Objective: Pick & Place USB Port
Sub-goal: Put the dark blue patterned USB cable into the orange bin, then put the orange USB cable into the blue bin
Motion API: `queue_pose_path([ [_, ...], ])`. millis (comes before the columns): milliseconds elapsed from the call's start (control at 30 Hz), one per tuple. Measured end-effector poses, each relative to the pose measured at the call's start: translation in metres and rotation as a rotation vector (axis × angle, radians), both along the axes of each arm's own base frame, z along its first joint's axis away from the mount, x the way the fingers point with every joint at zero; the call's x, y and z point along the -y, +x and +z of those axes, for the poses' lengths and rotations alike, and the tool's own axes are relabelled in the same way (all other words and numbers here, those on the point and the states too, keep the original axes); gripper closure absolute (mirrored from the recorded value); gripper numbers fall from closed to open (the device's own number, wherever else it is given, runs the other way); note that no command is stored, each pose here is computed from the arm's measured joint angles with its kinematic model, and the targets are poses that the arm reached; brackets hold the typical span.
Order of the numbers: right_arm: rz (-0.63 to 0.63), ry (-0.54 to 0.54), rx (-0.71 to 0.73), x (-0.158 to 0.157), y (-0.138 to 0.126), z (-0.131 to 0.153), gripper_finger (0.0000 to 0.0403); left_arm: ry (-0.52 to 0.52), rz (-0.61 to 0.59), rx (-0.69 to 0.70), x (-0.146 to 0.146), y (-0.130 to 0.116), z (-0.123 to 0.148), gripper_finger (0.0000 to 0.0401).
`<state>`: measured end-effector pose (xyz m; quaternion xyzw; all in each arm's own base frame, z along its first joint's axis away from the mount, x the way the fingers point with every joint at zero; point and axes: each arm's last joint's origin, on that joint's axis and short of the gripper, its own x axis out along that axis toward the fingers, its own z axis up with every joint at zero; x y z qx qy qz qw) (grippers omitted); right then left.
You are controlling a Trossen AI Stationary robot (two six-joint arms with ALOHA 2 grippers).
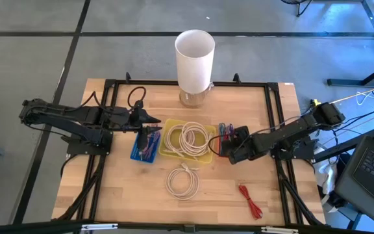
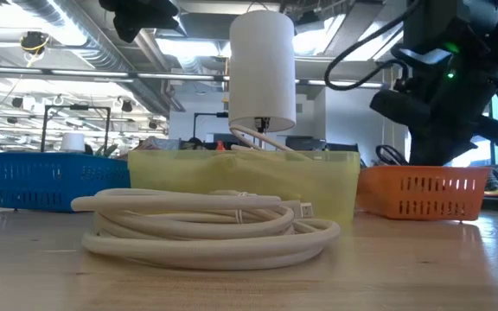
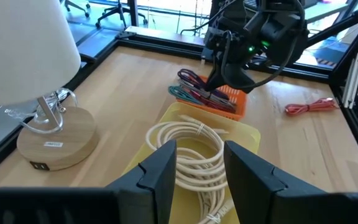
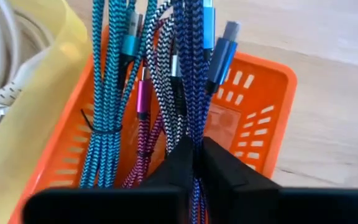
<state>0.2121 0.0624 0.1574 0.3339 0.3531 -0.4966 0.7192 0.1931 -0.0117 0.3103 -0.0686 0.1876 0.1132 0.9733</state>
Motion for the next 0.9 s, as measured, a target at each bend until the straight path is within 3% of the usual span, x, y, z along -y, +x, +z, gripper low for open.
queue_pose_path([
  [400,0.075,-0.031,-0.007,-0.007,0.004,0.012,0.0241,-0.001,-0.002,0.000,0.000,0.000,0.000,0.0274],
  [533,0.105,-0.101,-0.003,-0.016,0.005,0.028,0.0217,-0.001,-0.002,0.000,0.000,0.000,0.000,0.0274],
  [700,0.140,-0.168,0.004,-0.033,0.005,0.063,0.0216,0.006,-0.004,-0.002,0.000,0.000,0.000,0.0274],
  [767,0.185,-0.129,0.010,-0.045,0.003,0.075,0.0219,0.006,-0.005,-0.003,0.000,0.000,0.000,0.0274],
  [900,0.312,0.054,0.002,-0.081,-0.008,0.077,0.0227,0.008,-0.004,-0.025,0.000,-0.001,-0.002,0.0274],
])
